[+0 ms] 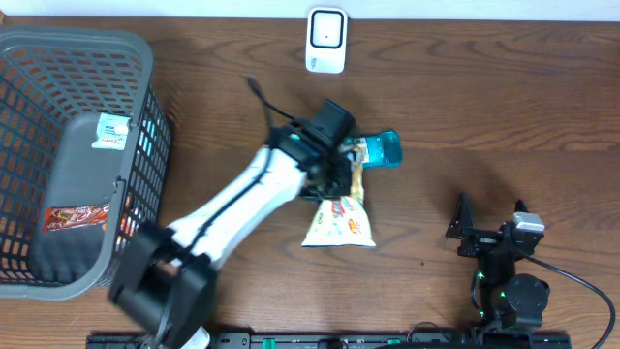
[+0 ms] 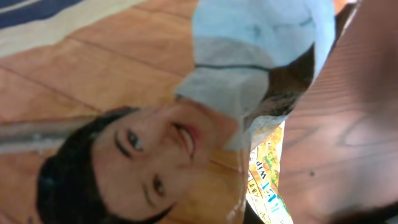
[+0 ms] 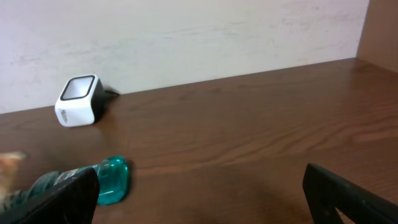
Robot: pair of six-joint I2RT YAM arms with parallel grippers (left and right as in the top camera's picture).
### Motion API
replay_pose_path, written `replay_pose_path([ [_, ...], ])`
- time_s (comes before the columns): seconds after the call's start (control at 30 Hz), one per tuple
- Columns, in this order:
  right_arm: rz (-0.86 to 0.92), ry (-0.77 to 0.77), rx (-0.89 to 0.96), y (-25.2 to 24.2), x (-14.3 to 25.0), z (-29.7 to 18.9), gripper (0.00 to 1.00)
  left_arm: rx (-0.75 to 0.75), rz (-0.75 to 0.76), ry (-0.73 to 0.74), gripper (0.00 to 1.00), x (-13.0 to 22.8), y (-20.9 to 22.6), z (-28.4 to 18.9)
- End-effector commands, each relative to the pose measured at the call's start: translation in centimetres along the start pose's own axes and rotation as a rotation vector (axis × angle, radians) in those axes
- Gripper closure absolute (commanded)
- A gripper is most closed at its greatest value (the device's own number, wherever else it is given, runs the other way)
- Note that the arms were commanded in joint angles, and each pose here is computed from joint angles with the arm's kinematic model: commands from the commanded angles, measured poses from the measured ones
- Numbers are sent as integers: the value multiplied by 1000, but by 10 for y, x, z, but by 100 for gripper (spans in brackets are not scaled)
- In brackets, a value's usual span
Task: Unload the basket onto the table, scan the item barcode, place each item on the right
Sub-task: 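Lift the white-and-yellow snack bag and carry it beside the bottle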
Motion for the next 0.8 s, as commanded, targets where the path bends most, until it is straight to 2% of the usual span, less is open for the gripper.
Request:
replay_pose_path([
  [0.0,-14,0,1,-1,0,0,1,-21,43,1,92,-2,-5,23],
  [0.13,-14,0,0,0,0,0,1,-7,53,-27,90,-10,-9,34],
  [0.2,-14,0,1,-1,0,0,1,-1,51,-40,85,-13,-10,35],
  [0.23,-14,0,1,-1,0,0,1,1,44,-44,78,-14,-10,34],
  [0.3,-14,0,1,-1,0,0,1,1,34,-44,53,-14,-10,34],
  [0.37,-14,0,1,-1,0,0,1,0,34,-41,41,-13,-10,35],
  [0.4,-14,0,1,-1,0,0,1,0,35,-40,27,-13,-10,35],
  [0.43,-14,0,1,-1,0,0,1,0,35,-37,22,-12,-11,35],
  [0.53,-14,0,1,-1,0,0,1,-2,40,-32,14,-10,-12,35],
  [0.77,-14,0,1,-1,0,0,1,-16,35,3,12,-3,-10,36],
])
Point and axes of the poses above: each gripper's point midway between its finger pads, its own z axis out along the fingers, its own y axis along the line the jaws close on, x = y × z, the point moved 5 cm from there along -z, back along the fingers, and after that the axes turned 12 degrees about z, right-handed, at the moved point
